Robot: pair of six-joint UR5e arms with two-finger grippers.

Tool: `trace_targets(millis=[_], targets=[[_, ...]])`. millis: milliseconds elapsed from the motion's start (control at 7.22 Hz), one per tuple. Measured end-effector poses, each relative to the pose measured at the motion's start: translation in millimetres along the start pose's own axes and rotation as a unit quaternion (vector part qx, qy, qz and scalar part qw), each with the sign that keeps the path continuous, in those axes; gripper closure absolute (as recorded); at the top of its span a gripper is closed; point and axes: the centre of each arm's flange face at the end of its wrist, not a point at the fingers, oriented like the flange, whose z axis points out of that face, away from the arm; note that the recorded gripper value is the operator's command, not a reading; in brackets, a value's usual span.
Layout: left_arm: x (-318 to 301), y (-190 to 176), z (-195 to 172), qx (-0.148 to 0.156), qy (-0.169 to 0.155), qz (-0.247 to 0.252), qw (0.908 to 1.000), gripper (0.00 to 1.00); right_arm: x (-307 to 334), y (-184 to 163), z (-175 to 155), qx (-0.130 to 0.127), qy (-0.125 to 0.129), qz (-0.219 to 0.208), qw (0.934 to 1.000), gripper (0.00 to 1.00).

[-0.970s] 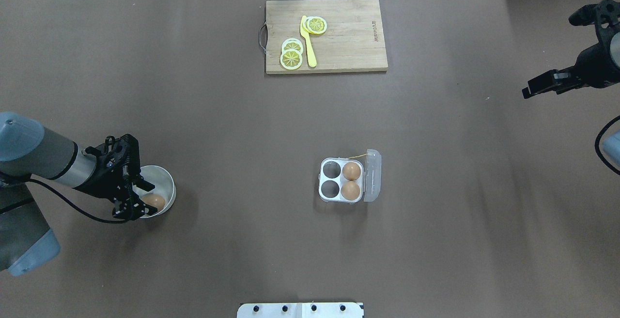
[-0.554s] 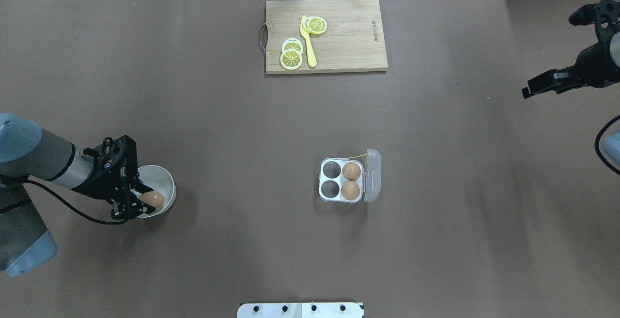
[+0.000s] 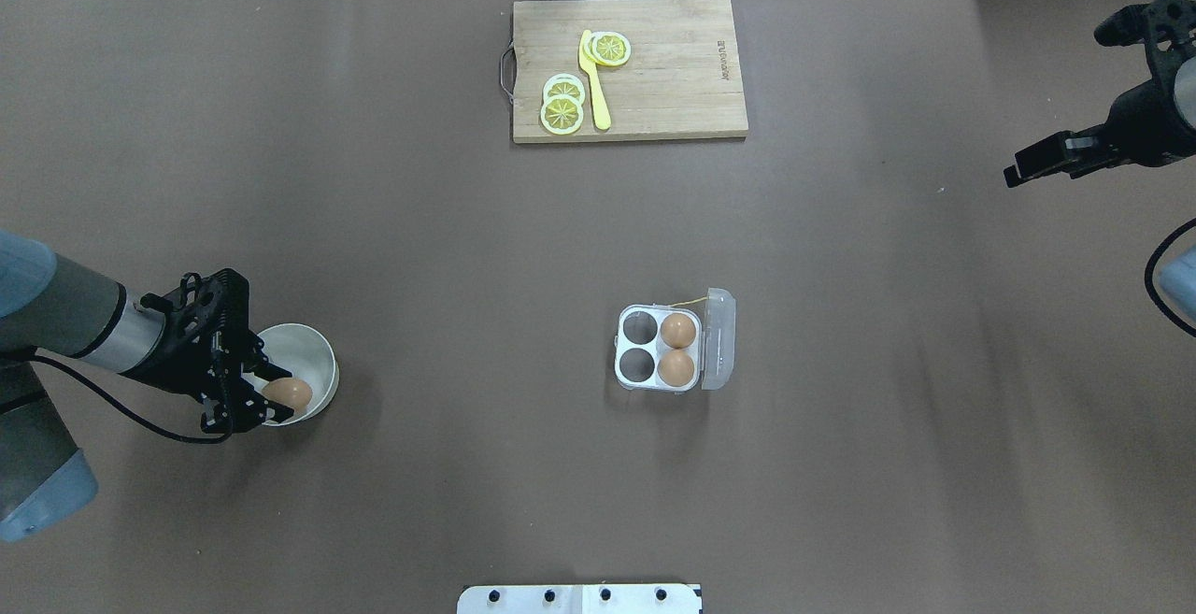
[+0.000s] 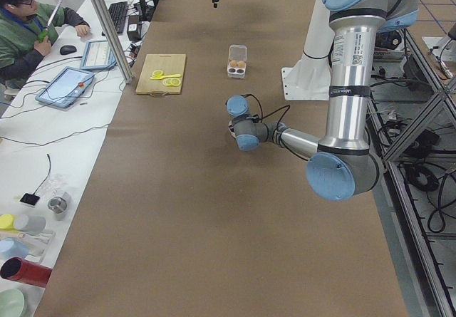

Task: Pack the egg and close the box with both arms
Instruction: 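Lift the egg with the left gripper and carry it to the egg box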

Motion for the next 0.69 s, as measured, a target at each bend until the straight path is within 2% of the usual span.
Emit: trace_targets(millis=[277,693], targets=[[0.9,-29.0,-8.5,0.029,0.005,0.007,0.9995,1.0,-0.5,-0.3,0.4,0.0,0.0,0.0,1.0,0.14],[4.4,-119.4,-14.9,0.104,0.0,-0.031,0.9941,1.0,-2.6,-2.2,-0.3,0.002,-0.001,-0.002,1.0,0.14]])
